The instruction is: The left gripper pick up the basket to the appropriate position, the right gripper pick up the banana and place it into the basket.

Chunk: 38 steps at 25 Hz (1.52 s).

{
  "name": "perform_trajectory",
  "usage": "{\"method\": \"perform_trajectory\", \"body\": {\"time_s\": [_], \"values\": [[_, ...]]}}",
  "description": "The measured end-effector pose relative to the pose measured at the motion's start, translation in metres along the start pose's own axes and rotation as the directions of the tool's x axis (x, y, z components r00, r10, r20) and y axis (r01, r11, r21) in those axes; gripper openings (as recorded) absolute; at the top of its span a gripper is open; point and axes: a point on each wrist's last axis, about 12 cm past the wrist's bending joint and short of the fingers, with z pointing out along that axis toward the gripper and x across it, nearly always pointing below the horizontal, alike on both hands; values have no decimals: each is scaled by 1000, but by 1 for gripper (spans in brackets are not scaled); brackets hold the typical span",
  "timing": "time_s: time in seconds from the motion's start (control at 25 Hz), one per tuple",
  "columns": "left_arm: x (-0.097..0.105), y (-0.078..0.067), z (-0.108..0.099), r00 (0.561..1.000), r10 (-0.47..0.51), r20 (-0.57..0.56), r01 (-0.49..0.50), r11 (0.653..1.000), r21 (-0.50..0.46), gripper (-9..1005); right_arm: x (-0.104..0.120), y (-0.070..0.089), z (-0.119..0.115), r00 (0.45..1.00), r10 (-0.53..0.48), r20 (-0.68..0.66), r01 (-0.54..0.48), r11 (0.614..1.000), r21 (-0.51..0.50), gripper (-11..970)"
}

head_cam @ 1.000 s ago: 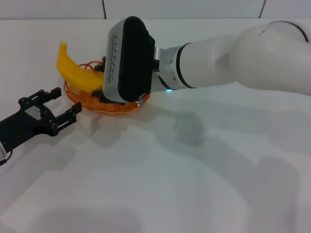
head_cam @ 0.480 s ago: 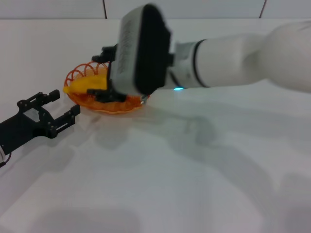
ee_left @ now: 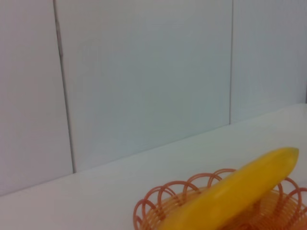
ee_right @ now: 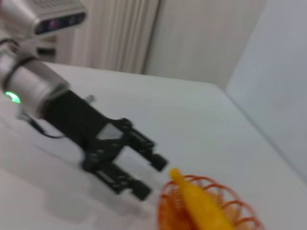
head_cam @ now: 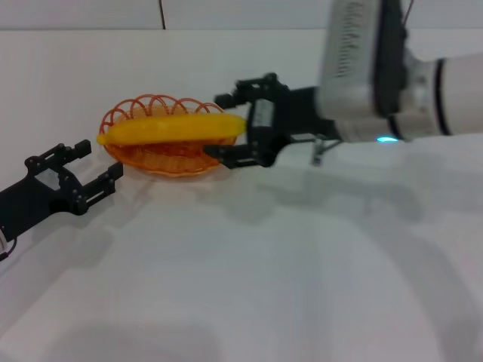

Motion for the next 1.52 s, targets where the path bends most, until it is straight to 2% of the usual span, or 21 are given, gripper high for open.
{"method": "perform_trajectory", "body": {"time_s": [0.12, 0.24, 0.44, 0.64, 0.92, 1.52], "values": [[0, 0, 0, 1000, 0, 1, 0, 1000, 0, 696, 22, -5, -12, 995, 89, 47, -86, 995, -46, 718], [0, 0, 0, 1000, 0, 2, 0, 1000, 0, 696, 44, -11, -21, 986, 155, 66, -152, 987, -46, 717], [0, 0, 0, 1000, 0, 2, 0, 1000, 0, 696, 75, -15, -29, 976, 209, 63, -208, 978, -16, 716], [-1, 1, 0, 1000, -2, 6, 2, 1000, -6, 696, 92, -12, -29, 972, 232, 46, -231, 973, -19, 715], [-1, 1, -1, 1000, 1, 12, 0, 1000, -10, 695, 106, -4, -25, 959, 272, 78, -269, 962, -41, 714], [-1, 0, 0, 1000, 1, 15, -1, 1000, -7, 695, 112, 2, -22, 942, 297, 154, -295, 955, -33, 712]]}}
